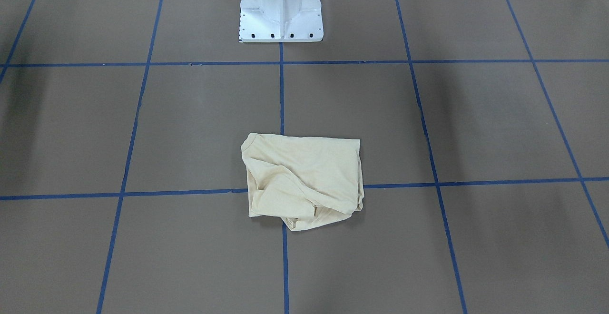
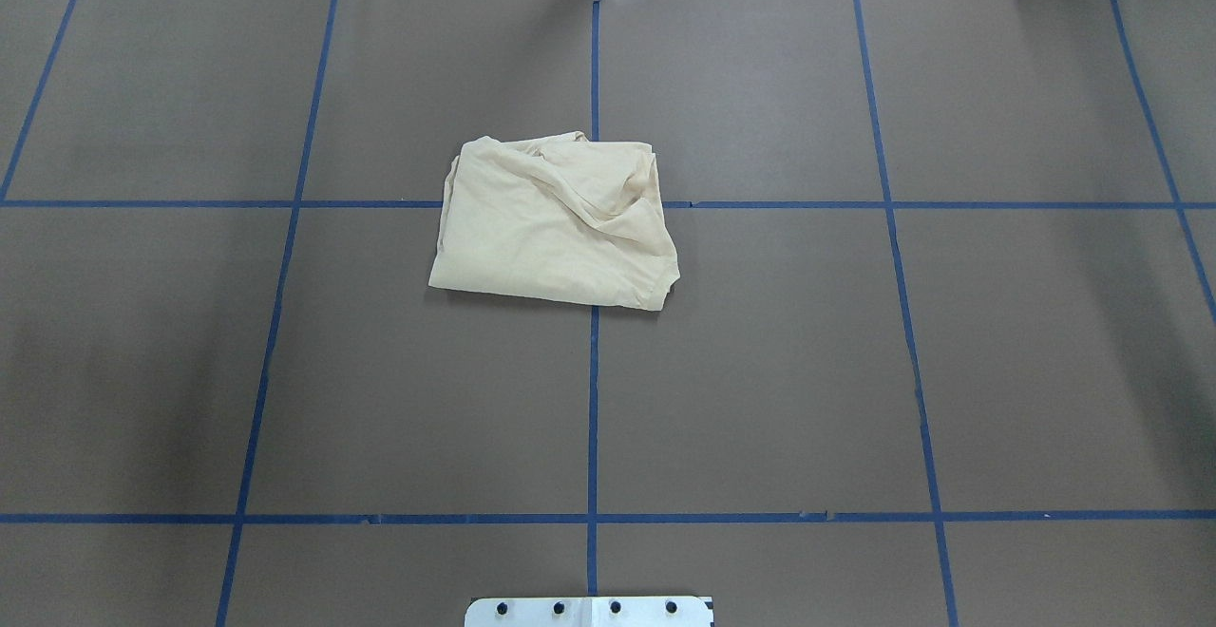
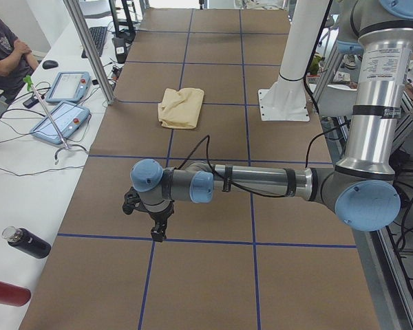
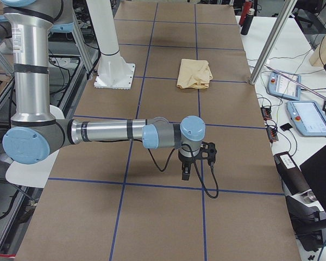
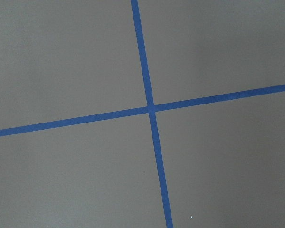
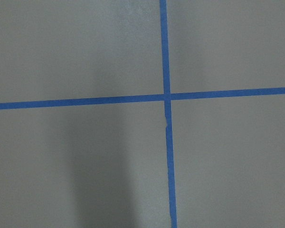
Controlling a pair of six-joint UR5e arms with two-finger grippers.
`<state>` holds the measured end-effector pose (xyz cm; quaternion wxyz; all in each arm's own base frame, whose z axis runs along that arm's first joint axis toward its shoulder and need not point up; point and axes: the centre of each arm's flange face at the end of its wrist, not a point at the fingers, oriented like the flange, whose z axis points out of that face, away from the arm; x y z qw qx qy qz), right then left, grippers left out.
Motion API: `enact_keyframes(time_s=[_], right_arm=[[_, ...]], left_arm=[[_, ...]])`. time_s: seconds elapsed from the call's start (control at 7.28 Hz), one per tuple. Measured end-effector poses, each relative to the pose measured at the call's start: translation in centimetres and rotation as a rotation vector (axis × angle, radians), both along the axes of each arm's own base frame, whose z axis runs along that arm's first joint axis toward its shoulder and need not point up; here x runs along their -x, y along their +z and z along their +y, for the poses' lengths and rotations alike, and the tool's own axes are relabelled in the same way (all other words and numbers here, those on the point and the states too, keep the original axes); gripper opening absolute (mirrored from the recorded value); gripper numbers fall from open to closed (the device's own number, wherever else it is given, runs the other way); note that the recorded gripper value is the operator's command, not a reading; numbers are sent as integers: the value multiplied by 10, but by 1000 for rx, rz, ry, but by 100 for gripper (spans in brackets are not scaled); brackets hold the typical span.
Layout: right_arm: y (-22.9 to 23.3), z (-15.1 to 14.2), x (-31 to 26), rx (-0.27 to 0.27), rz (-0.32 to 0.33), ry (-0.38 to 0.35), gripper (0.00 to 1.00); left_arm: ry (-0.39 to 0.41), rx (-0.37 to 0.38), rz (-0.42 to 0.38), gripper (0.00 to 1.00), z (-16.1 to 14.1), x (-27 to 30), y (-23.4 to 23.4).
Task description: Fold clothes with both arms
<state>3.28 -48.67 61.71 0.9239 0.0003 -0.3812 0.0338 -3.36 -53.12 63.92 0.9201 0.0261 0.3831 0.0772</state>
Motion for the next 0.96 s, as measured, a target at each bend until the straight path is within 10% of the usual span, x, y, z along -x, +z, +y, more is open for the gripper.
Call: enact_keyframes(time_s=[0.96], right_arm=[[-1,3,3,7,-46,-5,100]], left_arm=[[-1,-4,-1,99,-1,0,-2]])
